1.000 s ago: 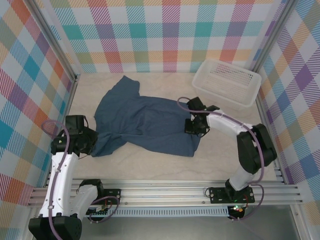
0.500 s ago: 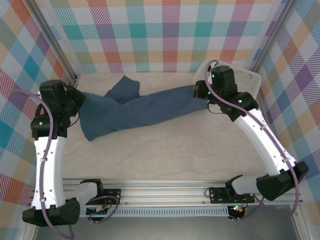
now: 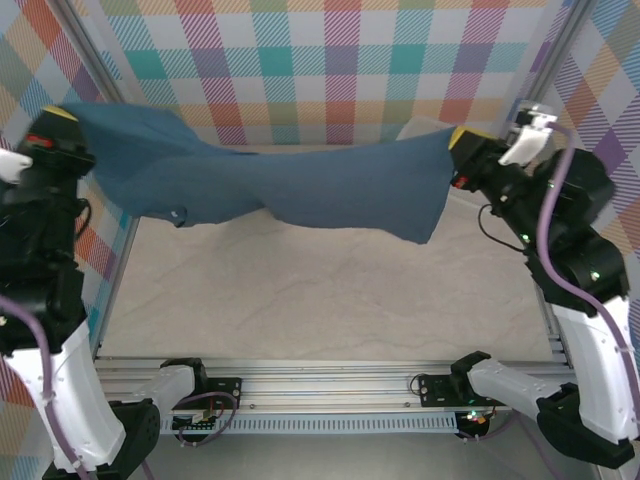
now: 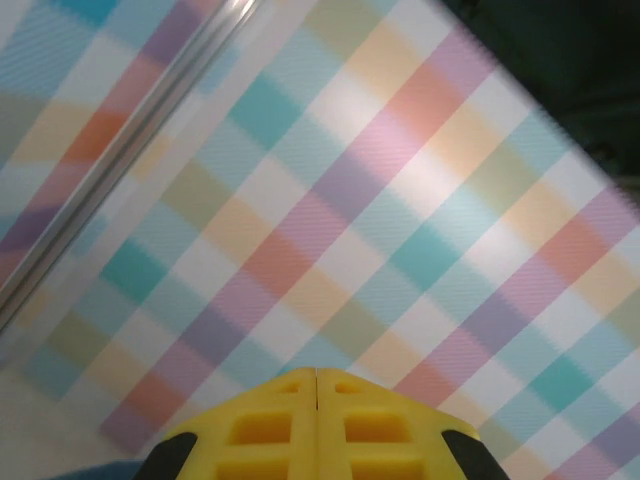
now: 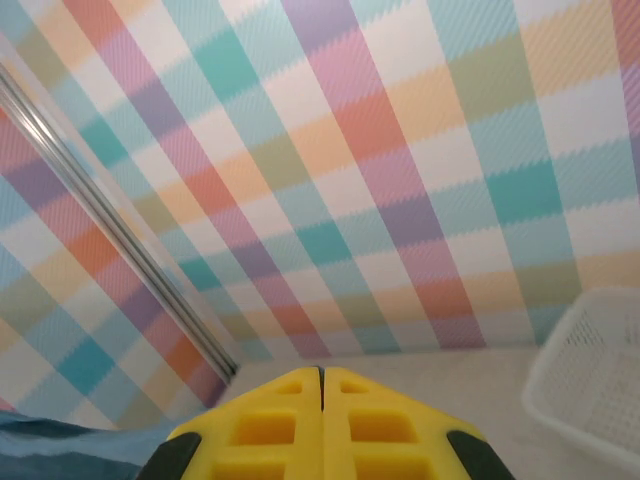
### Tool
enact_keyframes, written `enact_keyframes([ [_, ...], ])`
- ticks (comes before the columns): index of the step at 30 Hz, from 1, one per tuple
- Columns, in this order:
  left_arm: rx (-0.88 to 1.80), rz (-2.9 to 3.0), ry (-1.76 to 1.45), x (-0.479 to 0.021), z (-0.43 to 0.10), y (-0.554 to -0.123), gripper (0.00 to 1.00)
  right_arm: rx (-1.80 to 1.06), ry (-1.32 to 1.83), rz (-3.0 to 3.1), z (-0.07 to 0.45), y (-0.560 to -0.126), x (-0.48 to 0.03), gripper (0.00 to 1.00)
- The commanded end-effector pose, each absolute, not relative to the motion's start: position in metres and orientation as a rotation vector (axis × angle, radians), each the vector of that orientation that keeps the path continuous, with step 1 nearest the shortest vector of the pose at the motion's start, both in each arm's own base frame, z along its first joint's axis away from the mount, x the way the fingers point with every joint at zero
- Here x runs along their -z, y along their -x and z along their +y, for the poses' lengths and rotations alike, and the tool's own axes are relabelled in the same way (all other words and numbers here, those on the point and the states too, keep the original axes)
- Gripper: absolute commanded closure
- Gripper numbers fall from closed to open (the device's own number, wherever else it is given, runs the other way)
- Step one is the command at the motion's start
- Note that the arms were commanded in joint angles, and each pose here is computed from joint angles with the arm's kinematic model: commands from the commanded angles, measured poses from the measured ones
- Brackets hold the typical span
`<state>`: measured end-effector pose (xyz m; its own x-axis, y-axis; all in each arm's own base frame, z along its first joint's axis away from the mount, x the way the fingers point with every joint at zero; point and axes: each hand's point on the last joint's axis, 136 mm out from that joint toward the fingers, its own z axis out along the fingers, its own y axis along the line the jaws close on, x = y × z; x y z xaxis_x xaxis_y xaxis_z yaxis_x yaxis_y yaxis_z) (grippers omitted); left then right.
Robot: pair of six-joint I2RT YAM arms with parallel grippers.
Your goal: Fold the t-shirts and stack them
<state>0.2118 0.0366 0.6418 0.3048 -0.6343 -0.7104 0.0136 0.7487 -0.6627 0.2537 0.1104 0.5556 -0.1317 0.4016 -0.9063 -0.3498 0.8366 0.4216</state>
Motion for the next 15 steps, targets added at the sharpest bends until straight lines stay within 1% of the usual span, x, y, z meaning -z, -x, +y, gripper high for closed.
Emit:
enact_keyframes([
  [1,0.431,1.153,0.621,-0.665,0.044,-0.233,1.00,-0.629,-0.024,1.506,0.113,-0.264,-0.580,1.00],
  [3,0.451,1.172,0.639,-0.665,0.045,-0.260,1.00,-0.632,-0.018,1.520,0.122,-0.281,-0.580,1.00],
  [6,0.484,1.222,0.648,-0.654,0.043,-0.317,1.00,-0.676,-0.032,1.554,0.136,-0.315,-0.573,1.00],
  [11,0.511,1.303,0.616,-0.634,0.042,-0.406,1.00,-0.858,-0.089,1.625,0.157,-0.389,-0.549,1.00],
  [13,0.523,1.316,0.601,-0.628,0.045,-0.434,1.00,-0.906,-0.099,1.657,0.165,-0.416,-0.539,1.00],
  [15,0.540,1.302,0.596,-0.628,0.052,-0.453,1.00,-0.943,-0.095,1.667,0.172,-0.439,-0.533,1.00],
])
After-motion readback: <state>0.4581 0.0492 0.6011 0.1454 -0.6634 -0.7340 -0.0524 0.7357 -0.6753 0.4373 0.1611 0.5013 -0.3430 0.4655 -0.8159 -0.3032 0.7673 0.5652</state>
